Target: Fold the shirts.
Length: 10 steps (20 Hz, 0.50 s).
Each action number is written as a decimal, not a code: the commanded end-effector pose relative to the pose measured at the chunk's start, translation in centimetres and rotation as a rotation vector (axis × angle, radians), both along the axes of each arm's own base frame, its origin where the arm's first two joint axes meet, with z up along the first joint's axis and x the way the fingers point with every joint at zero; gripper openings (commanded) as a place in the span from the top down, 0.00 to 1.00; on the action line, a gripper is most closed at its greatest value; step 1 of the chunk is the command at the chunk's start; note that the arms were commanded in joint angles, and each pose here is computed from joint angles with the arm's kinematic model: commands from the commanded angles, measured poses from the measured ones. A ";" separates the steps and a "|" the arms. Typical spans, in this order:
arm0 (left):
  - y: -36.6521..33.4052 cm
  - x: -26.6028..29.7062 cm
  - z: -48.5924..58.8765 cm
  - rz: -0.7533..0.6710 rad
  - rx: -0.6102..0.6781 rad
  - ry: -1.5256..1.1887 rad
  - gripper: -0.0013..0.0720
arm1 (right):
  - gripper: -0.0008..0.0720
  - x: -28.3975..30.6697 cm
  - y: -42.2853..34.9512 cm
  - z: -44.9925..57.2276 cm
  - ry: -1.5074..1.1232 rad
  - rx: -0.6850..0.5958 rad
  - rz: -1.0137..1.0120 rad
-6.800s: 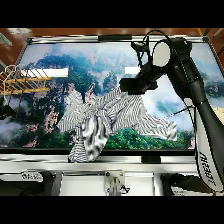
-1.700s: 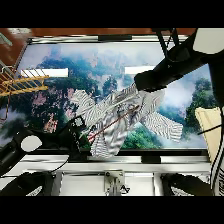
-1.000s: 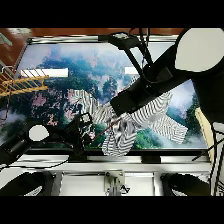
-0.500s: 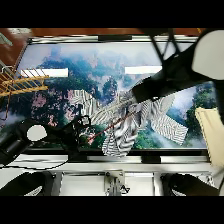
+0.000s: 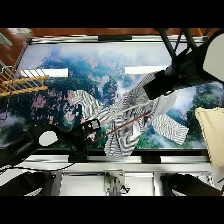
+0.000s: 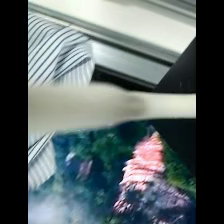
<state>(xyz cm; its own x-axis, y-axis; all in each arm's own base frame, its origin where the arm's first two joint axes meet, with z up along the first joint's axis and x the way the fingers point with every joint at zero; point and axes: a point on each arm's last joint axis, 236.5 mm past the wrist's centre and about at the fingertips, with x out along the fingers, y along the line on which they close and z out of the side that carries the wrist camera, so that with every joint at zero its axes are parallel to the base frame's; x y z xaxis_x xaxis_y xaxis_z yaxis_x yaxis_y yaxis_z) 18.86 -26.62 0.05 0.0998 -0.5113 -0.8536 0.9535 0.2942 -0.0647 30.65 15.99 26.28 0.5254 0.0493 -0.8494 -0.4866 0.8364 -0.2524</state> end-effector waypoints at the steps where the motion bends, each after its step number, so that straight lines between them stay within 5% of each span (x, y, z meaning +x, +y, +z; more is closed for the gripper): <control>1: -1.6 2.1 0.9 0.037 -0.067 -0.062 0.91 | 0.89 -0.4 2.1 -0.1 0.013 0.045 0.093; 10: -2.3 2.7 -1.7 0.021 -0.023 -0.020 0.91 | 0.89 -4.5 8.6 0.0 0.153 0.284 0.264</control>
